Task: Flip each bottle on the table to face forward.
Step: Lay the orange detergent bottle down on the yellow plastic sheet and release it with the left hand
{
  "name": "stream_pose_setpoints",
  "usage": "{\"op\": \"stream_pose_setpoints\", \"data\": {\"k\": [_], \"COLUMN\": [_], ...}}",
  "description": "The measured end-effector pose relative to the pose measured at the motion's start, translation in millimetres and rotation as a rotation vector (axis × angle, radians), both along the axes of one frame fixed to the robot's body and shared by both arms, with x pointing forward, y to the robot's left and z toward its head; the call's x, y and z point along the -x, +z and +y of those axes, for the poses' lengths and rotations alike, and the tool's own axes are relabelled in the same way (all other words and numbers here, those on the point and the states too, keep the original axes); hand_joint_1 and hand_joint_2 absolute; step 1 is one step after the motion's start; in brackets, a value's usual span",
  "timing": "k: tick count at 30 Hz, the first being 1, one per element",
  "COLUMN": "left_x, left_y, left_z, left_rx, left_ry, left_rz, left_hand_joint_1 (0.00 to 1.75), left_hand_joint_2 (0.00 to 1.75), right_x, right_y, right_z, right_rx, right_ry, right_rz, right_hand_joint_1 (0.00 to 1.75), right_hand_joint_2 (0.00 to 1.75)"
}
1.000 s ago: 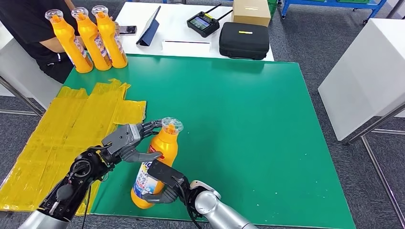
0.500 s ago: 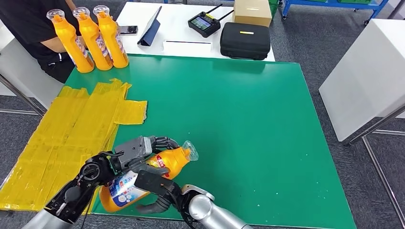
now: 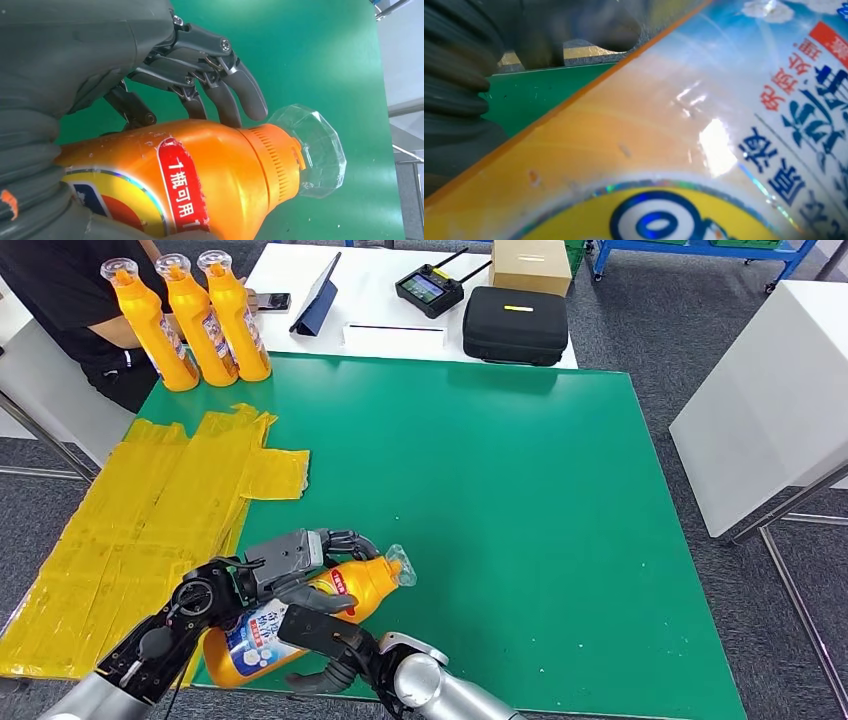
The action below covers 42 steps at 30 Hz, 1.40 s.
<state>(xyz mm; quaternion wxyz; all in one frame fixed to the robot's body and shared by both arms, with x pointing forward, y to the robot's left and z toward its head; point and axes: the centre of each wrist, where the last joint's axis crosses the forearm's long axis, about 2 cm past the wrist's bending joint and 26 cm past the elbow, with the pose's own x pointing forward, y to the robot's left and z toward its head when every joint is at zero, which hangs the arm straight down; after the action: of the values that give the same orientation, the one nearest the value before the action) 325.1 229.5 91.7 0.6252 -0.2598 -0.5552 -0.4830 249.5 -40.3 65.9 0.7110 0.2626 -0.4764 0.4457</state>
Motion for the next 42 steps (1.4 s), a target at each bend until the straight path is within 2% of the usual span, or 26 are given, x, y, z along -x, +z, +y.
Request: {"op": "stream_pose_setpoints", "data": {"k": [11,16,19,21,22,25,26,28,31,32,35,36,39,42], "left_x": [-1.6,-2.6,-3.0,-3.8,-4.3,-8.5,-11.0,-21.1,-40.7,-45.2,-55.9,-59.1,-64.9,-66.0], "left_y": [0.5,0.6,0.3,-0.6,-1.5,-2.5,-2.6,2.9,19.0,21.8,28.0,31.0,38.7,42.1], "left_z": [1,0,0,1,1,0,-1,-9,-17,-18,-20,-22,-31,-36], "left_rx": [-0.006,-0.063,-0.105,-0.207,-0.288,-0.555,-0.642,-0.798,-0.969,-1.014,-1.09,-1.097,-1.076,-0.977], "left_ry": [0.004,0.026,0.046,0.095,0.132,0.252,0.294,0.379,0.49,0.517,0.571,0.589,0.631,0.646], "left_rz": [-0.002,-0.032,-0.057,-0.119,-0.165,-0.332,-0.393,-0.535,-0.734,-0.775,-0.857,-0.885,-0.959,-1.005], "left_hand_joint_1": [1.75,1.75,1.75,1.75,1.75,1.75,1.75,1.75,1.75,1.34,0.03,0.0,0.0,0.0], "left_hand_joint_2": [1.75,1.75,1.75,1.75,1.75,1.75,1.75,1.75,1.75,1.75,0.44,0.0,0.0,0.0], "right_x": [1,4,5,4,2,-16,-30,-61,-103,-116,-145,-151,-163,-166], "right_y": [2,3,3,5,6,19,27,42,57,66,91,96,106,105], "right_z": [2,5,6,6,6,4,2,-8,-31,-38,-54,-58,-69,-77], "right_rx": [0.002,-0.005,-0.007,-0.004,0.001,0.034,0.052,0.092,0.117,0.117,0.127,0.135,0.153,0.156], "right_ry": [0.007,0.016,0.02,0.007,-0.006,-0.077,-0.114,-0.191,-0.32,-0.36,-0.448,-0.469,-0.515,-0.541], "right_rz": [0.007,0.013,0.014,0.005,-0.006,-0.086,-0.138,-0.24,-0.308,-0.324,-0.369,-0.379,-0.395,-0.393], "right_hand_joint_1": [1.75,1.74,1.61,1.52,1.35,0.23,0.0,0.0,0.0,0.0,0.0,0.0,0.0,0.0], "right_hand_joint_2": [1.75,1.75,1.75,1.75,1.75,1.75,1.75,1.75,1.75,1.75,1.75,1.75,1.75,1.75]}}
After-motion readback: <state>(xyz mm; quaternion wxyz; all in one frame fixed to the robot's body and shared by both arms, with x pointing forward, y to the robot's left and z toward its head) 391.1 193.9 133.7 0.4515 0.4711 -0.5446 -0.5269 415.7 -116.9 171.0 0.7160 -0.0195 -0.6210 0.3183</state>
